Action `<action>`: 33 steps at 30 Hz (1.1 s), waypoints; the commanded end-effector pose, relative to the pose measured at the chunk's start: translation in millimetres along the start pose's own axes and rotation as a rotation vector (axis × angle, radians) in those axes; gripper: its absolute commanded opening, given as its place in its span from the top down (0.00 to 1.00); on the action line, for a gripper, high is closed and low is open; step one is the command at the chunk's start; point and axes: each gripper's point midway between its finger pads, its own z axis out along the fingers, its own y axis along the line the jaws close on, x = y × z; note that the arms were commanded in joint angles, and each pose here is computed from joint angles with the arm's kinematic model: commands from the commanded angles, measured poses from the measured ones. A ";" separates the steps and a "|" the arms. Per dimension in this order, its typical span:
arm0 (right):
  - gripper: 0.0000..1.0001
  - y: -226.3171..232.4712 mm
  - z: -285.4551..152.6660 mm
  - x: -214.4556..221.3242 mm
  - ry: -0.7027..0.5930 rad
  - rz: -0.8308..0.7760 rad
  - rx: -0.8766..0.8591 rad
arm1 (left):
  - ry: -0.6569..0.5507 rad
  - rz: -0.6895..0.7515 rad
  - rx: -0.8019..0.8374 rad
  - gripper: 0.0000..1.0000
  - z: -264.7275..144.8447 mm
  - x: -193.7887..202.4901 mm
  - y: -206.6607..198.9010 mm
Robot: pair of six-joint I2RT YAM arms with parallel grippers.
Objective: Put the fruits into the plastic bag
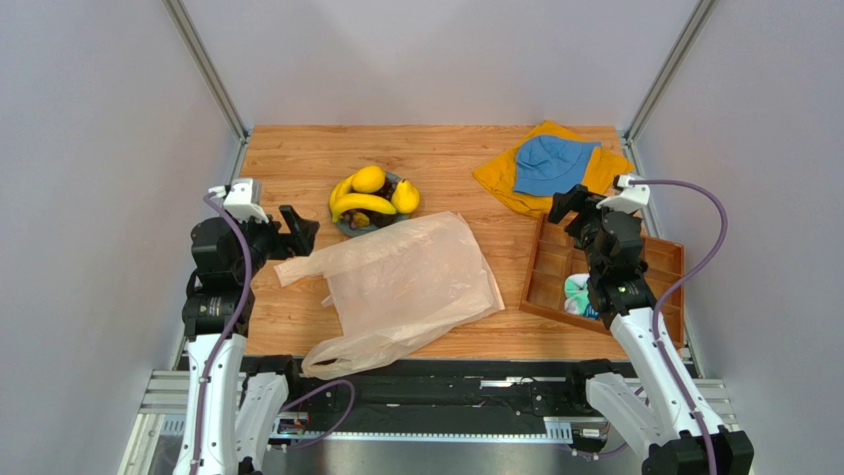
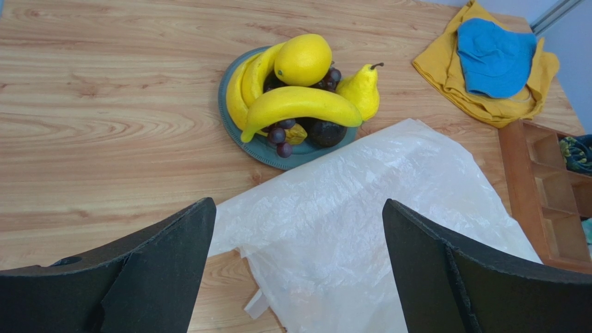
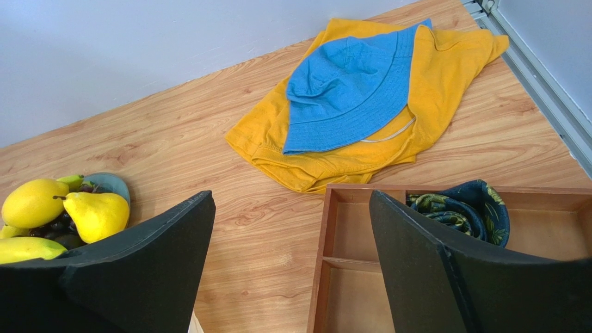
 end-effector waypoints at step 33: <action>0.21 128.6 5.2 180.1 0.797 -0.216 -0.465 | -0.042 0.055 0.264 0.01 -3.1 -8.8 -43.6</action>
